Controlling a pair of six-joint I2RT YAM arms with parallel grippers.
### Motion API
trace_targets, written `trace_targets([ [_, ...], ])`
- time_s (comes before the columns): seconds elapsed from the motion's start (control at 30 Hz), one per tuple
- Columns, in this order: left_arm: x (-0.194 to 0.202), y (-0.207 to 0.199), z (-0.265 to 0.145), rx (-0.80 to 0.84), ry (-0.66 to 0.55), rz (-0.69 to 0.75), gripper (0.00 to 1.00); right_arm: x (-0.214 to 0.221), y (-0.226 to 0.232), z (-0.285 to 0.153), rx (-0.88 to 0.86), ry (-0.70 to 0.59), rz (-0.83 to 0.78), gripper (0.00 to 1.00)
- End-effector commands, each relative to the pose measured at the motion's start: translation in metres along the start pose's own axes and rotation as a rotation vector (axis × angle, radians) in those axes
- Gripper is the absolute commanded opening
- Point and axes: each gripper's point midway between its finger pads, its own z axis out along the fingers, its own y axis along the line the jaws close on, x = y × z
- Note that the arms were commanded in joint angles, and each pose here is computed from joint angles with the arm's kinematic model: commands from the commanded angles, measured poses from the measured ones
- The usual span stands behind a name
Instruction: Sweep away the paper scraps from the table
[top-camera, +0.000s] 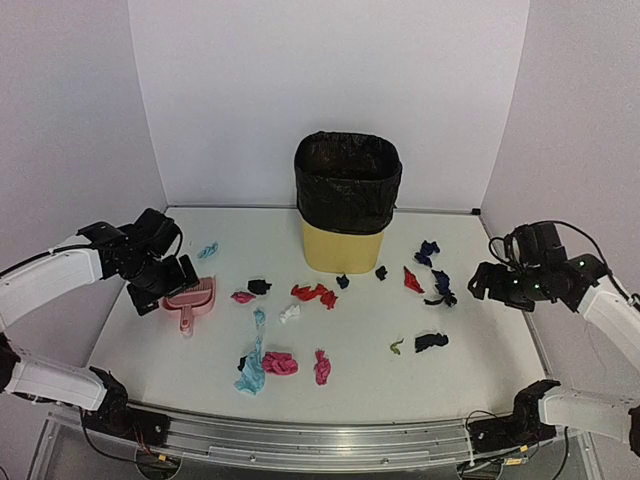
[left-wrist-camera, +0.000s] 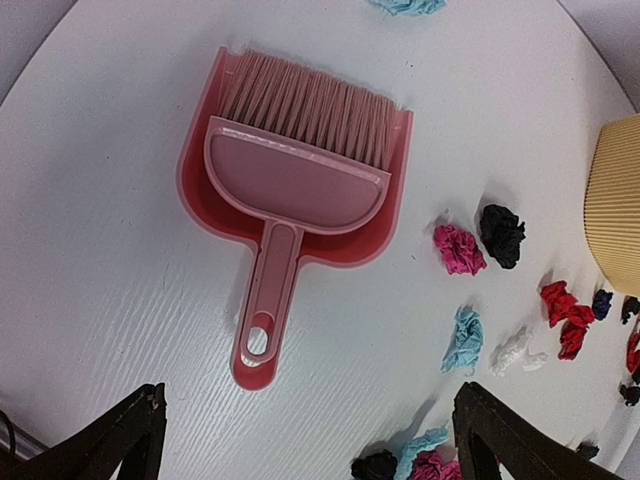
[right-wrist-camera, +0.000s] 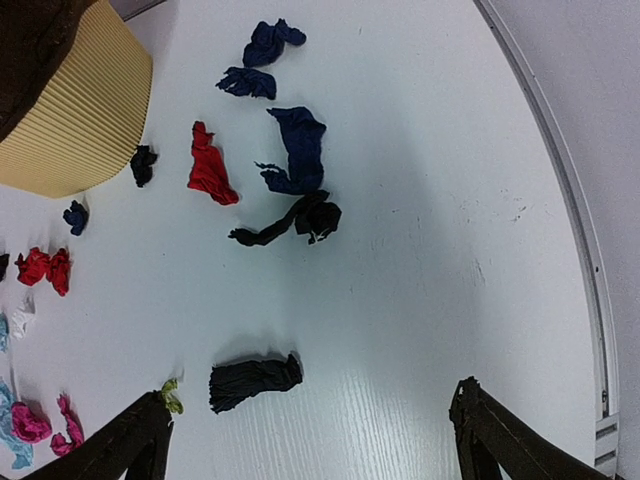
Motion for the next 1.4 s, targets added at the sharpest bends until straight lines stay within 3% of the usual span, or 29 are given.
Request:
trace_targets([
  [0.0,-0.021,-0.027,-0.006,0.065,-0.057,0.025,1.00,0.004,-0.002,-0.001,-0.007,-0.006,-0.031,0.95],
  [0.23,-0.035,-0.046,0.018,0.023,-0.010,0.115,0.99,0.009,0.002,0.005,-0.025,0.025,-0.045,0.96],
  [0.4,-0.042,-0.049,0.048,0.012,0.082,0.150,0.85,0.009,0.002,0.004,-0.028,0.024,-0.054,0.96],
  [0.7,-0.038,-0.018,0.073,-0.129,0.172,0.166,0.80,0.010,-0.001,0.006,-0.009,0.022,-0.064,0.96],
  [1.37,-0.015,0.006,0.097,-0.217,0.275,0.199,0.67,0.012,-0.001,0.013,0.003,0.055,-0.071,0.96],
])
